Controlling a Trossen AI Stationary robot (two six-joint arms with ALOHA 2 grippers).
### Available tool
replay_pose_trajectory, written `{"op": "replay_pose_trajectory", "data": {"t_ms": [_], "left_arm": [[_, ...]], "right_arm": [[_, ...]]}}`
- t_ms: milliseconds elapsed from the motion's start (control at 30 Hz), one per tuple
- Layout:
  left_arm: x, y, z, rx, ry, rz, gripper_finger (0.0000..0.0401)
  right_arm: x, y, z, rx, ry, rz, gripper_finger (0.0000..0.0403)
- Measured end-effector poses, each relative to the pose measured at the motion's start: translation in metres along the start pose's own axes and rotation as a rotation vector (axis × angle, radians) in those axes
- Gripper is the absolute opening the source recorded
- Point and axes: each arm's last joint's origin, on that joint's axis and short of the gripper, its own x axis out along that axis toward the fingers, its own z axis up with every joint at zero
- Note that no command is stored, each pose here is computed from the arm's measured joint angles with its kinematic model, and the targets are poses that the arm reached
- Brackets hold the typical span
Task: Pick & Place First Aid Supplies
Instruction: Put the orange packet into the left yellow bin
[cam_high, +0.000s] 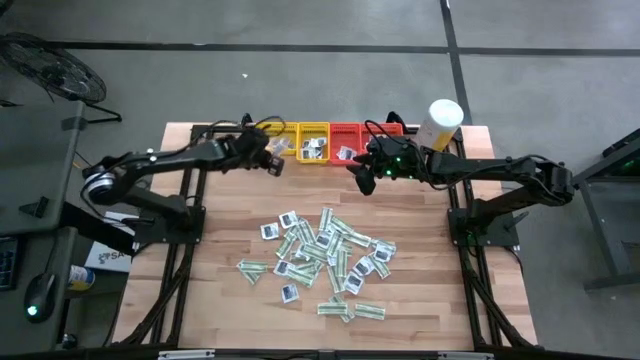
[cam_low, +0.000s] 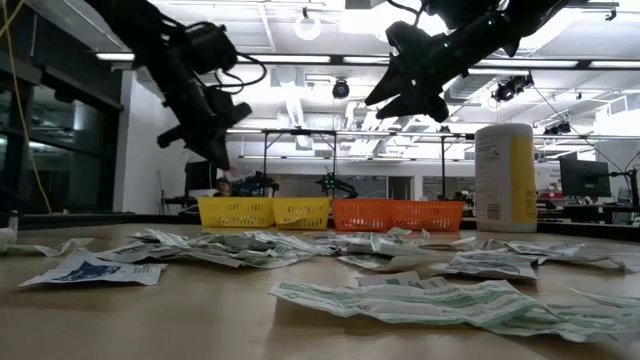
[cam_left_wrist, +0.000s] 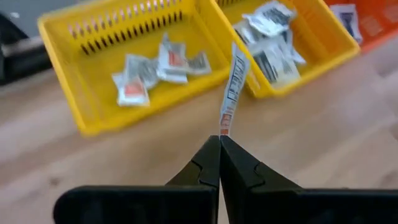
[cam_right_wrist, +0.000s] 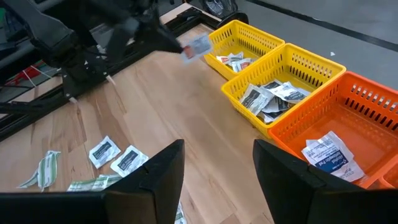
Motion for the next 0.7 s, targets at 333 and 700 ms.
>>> {"op": "replay_pose_trajectory", "data": {"t_ms": [333, 700], "left_arm": [[0.026, 0.022, 0.052, 0.201, 0.085, 0.009, 0.0000], [0.061, 0.046, 0.065, 0.380, 0.280, 0.037, 0.0001]], "right_arm": [[0.000, 0.000, -0.001, 0.009, 0.008, -0.003, 0.0185], [0.000, -0.001, -0.002, 0.025, 0.021, -0.009, 0.0185]]}}
